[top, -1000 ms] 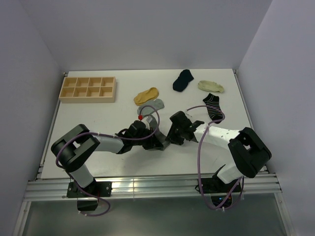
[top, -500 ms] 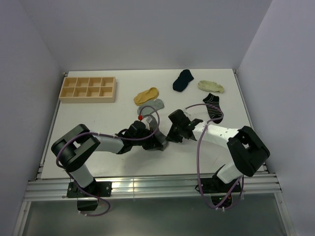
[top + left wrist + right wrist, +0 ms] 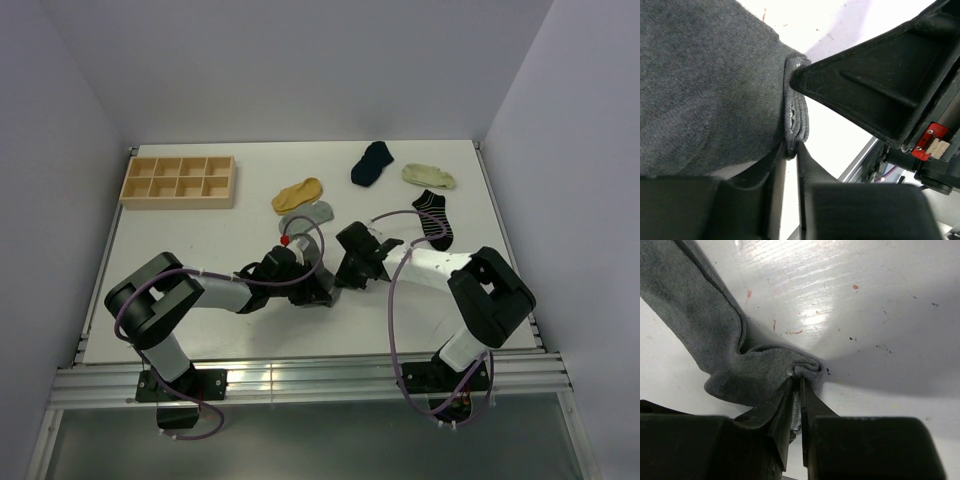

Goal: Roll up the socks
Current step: Roll the sock at the center of the board.

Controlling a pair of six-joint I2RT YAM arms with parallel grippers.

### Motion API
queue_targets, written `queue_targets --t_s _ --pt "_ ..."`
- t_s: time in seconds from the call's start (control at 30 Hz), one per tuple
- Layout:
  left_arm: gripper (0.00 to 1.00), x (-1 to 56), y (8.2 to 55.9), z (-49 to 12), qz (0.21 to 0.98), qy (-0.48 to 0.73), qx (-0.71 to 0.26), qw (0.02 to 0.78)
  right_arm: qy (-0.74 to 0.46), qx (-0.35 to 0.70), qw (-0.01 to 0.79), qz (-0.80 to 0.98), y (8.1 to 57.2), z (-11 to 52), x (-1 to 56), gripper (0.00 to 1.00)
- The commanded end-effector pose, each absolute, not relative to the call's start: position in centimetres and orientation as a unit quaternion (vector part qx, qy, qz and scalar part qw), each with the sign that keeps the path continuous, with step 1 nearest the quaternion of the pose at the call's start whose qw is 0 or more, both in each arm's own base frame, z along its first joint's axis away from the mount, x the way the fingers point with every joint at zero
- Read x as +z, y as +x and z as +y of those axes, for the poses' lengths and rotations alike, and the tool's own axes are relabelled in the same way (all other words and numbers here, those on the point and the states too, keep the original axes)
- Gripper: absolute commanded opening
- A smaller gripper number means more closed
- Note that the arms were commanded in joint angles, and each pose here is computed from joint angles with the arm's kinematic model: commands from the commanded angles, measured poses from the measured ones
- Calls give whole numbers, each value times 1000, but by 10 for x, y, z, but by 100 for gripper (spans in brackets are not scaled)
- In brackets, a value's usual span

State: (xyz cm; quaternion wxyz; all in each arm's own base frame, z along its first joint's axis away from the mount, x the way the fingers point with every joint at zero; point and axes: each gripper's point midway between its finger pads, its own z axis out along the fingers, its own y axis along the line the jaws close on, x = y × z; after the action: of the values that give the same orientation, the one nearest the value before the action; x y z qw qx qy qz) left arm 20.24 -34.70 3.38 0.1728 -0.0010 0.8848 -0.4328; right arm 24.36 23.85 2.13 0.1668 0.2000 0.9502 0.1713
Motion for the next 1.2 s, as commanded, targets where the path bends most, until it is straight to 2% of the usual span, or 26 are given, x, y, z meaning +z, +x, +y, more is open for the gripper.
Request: queue_targets --t_s 0.0,0.07,0.2,0.3,0.37,0.47,0.6,0.9,1.17 --pt "22 42 205 -344 882 7 -432 189 201 150 174 952 249 238 16 16" --pt "27 47 209 -341 882 8 -425 203 200 144 173 954 249 237 13 16" --pt "44 53 210 -329 893 15 -391 224 198 132 165 957 247 235 8 16" --pt "52 64 213 -326 896 38 -358 260 196 125 160 959 246 234 5 16" --pt "52 78 221 -327 889 60 -338 303 195 122 158 960 246 233 5 16" --pt "52 87 225 -329 881 103 -288 361 193 125 154 961 245 235 5 16" --pt "49 89 207 -349 863 181 -249 401 189 126 153 962 245 237 7 16" --pt "30 77 206 -366 851 191 -247 421 185 131 143 964 242 238 5 16" --pt "24 47 207 -362 867 192 -218 405 186 137 134 964 236 238 0 16"
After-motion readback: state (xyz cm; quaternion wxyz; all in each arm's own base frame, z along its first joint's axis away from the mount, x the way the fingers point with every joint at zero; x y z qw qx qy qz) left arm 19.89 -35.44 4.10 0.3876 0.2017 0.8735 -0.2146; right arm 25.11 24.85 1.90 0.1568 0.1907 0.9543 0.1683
